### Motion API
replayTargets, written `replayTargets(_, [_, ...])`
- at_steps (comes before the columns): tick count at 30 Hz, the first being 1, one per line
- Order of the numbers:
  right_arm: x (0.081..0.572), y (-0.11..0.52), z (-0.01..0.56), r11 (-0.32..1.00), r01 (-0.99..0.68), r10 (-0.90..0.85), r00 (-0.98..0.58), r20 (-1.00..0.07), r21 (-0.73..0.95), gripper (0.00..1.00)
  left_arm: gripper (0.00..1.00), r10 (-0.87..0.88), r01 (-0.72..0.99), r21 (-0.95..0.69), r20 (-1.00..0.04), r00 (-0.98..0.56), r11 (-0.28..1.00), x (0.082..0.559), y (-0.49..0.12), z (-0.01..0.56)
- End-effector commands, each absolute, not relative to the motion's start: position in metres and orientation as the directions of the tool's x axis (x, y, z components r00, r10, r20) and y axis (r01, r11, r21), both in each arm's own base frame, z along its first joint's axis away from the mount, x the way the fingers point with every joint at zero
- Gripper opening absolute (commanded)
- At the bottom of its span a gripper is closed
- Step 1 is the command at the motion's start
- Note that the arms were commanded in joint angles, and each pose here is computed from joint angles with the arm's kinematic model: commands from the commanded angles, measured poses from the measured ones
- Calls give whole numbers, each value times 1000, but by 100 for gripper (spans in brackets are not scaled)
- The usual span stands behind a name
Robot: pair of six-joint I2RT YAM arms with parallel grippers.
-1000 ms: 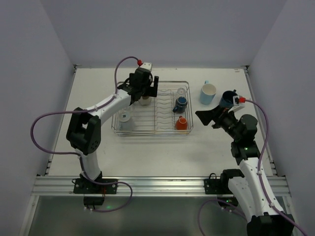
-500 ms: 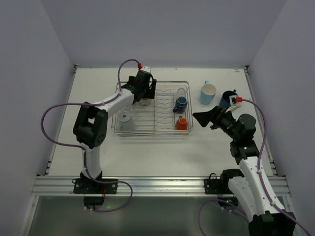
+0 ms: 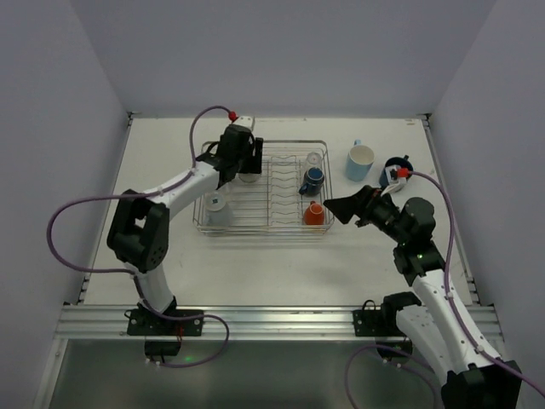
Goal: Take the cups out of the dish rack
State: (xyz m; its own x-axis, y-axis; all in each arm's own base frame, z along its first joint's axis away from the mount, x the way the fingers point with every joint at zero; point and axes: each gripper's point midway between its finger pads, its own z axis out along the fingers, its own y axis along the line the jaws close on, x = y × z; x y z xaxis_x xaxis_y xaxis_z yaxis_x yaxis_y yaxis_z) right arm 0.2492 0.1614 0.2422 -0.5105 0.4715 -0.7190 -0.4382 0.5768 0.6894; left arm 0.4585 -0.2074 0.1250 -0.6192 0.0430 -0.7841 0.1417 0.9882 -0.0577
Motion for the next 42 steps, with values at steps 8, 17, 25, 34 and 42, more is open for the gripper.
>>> replayTargets(8, [237, 225, 281, 389, -576, 502, -521, -690, 719, 84, 37, -393, 486, -600, -793, -465, 636, 329, -246, 275])
replayTargets(17, [205, 280, 311, 225, -702, 454, -538, -710, 676, 72, 33, -607, 621, -739, -627, -489, 263, 235, -236, 313])
replayTargets(25, [192, 321, 314, 160, -717, 401, -581, -709, 678, 70, 31, -620, 629, -758, -580, -529, 172, 216, -235, 309])
replayTargets(34, [198, 336, 336, 123, -745, 444, -549, -708, 655, 30, 33, -606, 617, -771, -569, -556, 157, 211, -238, 296])
replayTargets(42, [206, 328, 324, 275, -714, 378, -536, -755, 644, 0, 98, -522, 629, -718, -675, -522, 299, 221, -240, 302])
